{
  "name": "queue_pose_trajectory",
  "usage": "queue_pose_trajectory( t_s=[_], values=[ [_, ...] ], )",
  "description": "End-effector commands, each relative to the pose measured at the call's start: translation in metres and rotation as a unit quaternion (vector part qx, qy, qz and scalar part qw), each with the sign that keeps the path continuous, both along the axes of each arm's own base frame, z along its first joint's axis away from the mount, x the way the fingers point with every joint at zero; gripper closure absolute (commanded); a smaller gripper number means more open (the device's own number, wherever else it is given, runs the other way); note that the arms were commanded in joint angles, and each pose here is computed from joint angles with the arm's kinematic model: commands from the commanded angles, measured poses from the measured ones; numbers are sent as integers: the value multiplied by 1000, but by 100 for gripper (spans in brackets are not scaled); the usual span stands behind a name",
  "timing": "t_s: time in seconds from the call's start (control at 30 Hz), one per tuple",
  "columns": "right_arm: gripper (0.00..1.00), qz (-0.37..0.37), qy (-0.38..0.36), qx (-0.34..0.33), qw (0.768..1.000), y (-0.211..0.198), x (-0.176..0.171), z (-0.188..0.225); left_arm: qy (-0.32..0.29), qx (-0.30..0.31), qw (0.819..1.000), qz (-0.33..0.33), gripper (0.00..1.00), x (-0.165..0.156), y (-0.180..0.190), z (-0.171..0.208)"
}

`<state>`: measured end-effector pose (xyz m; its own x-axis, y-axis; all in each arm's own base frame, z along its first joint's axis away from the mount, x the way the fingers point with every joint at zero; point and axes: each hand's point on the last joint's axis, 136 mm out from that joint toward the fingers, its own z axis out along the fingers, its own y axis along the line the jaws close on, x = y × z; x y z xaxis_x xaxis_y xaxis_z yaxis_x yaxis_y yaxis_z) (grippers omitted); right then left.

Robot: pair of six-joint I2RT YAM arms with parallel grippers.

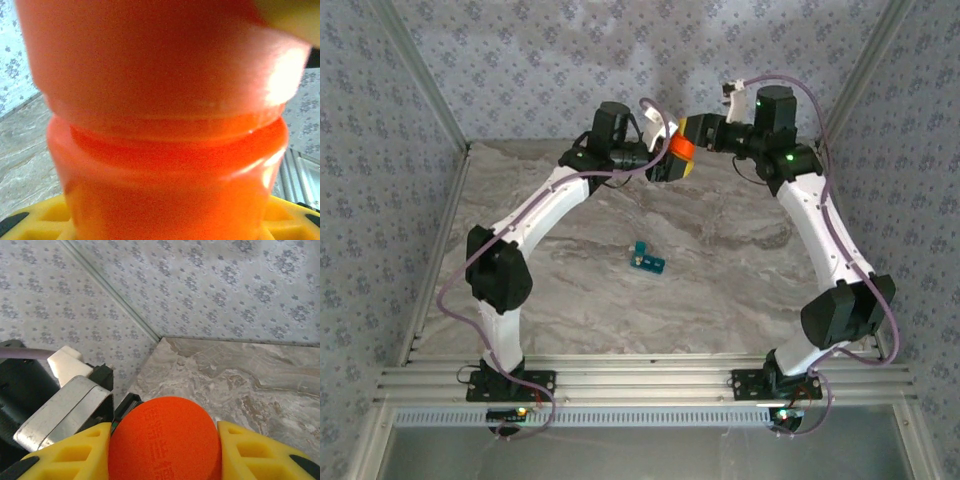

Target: Sort the pills into containers

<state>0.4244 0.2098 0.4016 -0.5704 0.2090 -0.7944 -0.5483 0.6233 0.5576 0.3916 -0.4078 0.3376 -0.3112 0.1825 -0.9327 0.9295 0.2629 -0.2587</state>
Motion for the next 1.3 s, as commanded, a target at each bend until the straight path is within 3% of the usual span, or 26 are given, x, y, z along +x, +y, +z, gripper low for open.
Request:
queue_pose_trajectory(
  t_s=[0.0, 0.3, 0.5, 0.7, 0.97, 1.27],
  values=[
    [65, 10, 43, -10, 999, 11, -8, -24, -118, -73, 990, -6, 100, -19, 1, 84],
    [54, 17, 32, 5, 999, 6, -1, -2, -105, -68, 992, -7, 100, -15, 3, 74],
    [31, 15, 5, 28, 999, -10, 1, 33, -91, -71, 993, -3, 100, -4, 12, 70],
    [17, 50, -34, 45, 997, -23, -19, 55, -78, -69, 995, -11, 100, 0, 19, 66],
    [14, 62, -38, 40, 997, -37, -11, 53, -48, -77, 994, -66, 100, -12, 20, 65],
    [12, 100, -34, 39, 994, -14, 3, 57, -23, -76, 991, -105, 100, -23, 14, 65]
  ],
)
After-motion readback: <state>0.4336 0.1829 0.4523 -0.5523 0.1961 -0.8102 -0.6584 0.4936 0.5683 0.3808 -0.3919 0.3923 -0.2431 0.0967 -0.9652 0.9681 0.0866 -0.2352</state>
